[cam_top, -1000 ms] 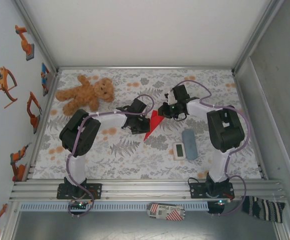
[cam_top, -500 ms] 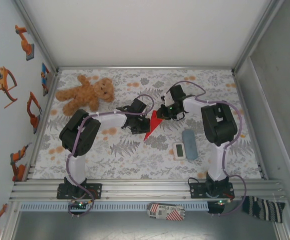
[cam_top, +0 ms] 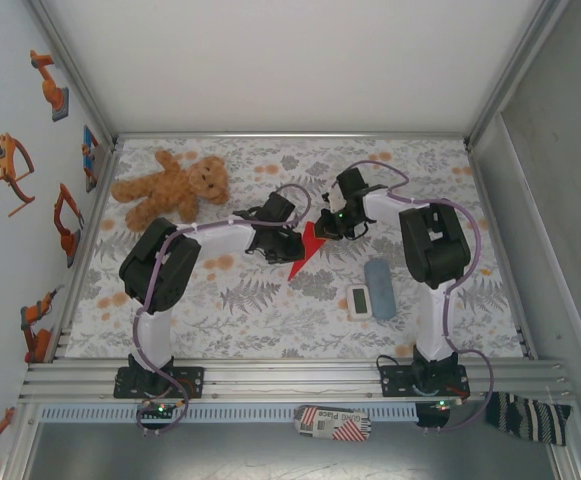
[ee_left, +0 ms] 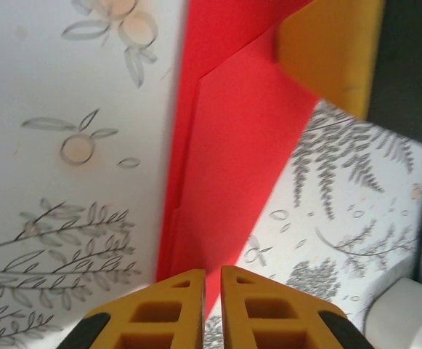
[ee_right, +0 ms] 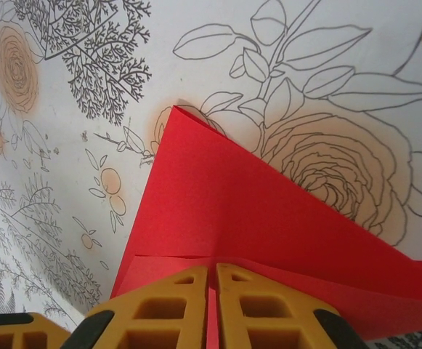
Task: Fold a paper plane with a square sheet of paper (pick it up from the middle)
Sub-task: Fold the wing for the fifth time at the center of the table.
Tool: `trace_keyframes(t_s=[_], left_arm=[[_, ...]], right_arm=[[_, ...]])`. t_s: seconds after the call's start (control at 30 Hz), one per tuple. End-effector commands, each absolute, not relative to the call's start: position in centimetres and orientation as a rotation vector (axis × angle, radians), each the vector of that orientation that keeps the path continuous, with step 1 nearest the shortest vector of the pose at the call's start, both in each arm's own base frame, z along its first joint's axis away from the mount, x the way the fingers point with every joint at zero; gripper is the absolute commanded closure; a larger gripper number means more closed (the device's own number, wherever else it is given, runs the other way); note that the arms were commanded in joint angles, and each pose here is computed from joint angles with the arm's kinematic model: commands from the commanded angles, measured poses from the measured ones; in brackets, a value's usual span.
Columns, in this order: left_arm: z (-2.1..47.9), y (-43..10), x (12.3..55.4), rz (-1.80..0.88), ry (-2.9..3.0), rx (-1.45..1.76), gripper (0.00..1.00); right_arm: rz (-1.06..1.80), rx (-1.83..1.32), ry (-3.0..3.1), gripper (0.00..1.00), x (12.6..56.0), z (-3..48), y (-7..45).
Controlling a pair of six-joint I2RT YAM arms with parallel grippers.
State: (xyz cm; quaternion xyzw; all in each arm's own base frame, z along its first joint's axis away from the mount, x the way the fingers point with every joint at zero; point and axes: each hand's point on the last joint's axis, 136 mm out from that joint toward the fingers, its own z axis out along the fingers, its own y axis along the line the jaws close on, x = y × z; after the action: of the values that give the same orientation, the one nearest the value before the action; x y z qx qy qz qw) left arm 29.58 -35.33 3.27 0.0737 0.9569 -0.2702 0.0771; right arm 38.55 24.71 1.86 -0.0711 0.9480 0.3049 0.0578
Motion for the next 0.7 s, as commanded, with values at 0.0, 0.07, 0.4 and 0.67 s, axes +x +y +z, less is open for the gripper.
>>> trace_keyframes(t_s=[0.0,0.07,0.4,0.67], left_arm=[[5.8,-37.1,31.1,-0.894,2.786,0.253,0.84],[5.4,-37.4,31.7,-0.885,2.787,0.241,0.84],[2.0,-37.1,34.0,-0.804,2.836,0.122,0.87],[-0.3,-34.5,33.6,-0.633,2.908,0.026,0.91]], right_arm=[[0.831,-0.217,2.947,0.89,37.9,0.1,24.0],[0.822,-0.213,2.953,0.89,37.9,-0.1,23.9],[0.822,-0.206,2.966,0.89,37.7,-0.3,23.9],[0.945,-0.199,2.874,0.87,38.3,3.2,25.2]])
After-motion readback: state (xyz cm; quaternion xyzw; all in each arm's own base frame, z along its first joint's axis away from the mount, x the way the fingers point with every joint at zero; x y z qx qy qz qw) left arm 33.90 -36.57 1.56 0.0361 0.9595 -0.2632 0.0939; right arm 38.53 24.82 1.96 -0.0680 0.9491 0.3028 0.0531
